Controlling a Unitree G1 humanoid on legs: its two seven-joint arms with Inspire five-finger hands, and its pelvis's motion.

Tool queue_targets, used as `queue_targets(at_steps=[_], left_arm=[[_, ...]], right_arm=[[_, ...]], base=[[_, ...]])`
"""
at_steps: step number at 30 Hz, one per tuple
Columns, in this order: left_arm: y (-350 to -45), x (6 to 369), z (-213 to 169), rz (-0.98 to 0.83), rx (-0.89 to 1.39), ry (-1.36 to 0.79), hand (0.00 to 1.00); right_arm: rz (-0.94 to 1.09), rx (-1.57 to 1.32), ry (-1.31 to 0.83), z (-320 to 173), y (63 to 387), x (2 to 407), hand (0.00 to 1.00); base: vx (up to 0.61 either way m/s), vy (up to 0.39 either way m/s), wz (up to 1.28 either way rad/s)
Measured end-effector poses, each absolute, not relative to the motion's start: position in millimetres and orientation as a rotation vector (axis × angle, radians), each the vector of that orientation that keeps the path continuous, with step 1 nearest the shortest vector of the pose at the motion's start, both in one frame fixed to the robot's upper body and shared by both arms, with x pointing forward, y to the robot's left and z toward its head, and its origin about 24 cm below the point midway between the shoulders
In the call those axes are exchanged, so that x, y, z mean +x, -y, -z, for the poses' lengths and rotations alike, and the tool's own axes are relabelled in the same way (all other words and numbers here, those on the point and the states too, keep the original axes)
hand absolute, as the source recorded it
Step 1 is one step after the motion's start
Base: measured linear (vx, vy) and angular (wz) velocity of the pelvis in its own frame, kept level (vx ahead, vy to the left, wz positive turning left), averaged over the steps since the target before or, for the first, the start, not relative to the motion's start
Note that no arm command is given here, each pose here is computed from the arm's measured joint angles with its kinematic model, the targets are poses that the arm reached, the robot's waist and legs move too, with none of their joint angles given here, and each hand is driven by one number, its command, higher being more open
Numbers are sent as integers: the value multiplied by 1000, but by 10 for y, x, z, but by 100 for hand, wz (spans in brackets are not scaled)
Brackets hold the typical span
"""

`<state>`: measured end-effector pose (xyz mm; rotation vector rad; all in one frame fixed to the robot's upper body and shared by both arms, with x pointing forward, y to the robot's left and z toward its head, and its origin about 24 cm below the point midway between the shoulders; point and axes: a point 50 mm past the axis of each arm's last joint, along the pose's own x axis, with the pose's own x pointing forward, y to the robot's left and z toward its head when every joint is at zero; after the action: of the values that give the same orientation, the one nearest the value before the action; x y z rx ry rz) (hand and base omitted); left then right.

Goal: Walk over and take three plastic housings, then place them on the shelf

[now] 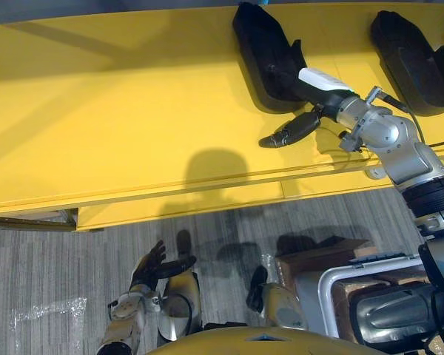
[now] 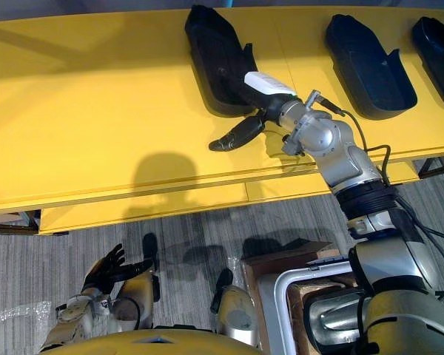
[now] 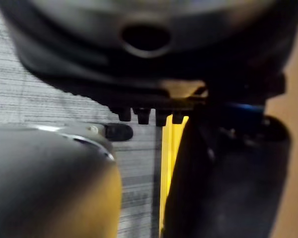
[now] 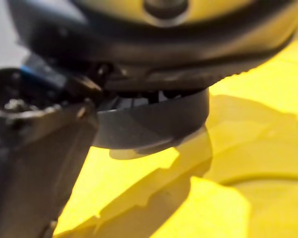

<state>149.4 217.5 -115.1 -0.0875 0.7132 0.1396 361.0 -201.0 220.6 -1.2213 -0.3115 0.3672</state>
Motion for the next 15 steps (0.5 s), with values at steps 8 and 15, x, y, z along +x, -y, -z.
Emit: queue_targets(at_steps=[8,15], left_arm=[[-2162,1506,1149,-139,-87,-713,100],[-2161,1509,1149,-138,-87,-714,100]], right_arm=[[-310,-1211,250,-2146,2034,3664,100],[-303,-1208,232,-2142,2052,3669,100]], base=[[-48,-2,-1],[0,0,0]])
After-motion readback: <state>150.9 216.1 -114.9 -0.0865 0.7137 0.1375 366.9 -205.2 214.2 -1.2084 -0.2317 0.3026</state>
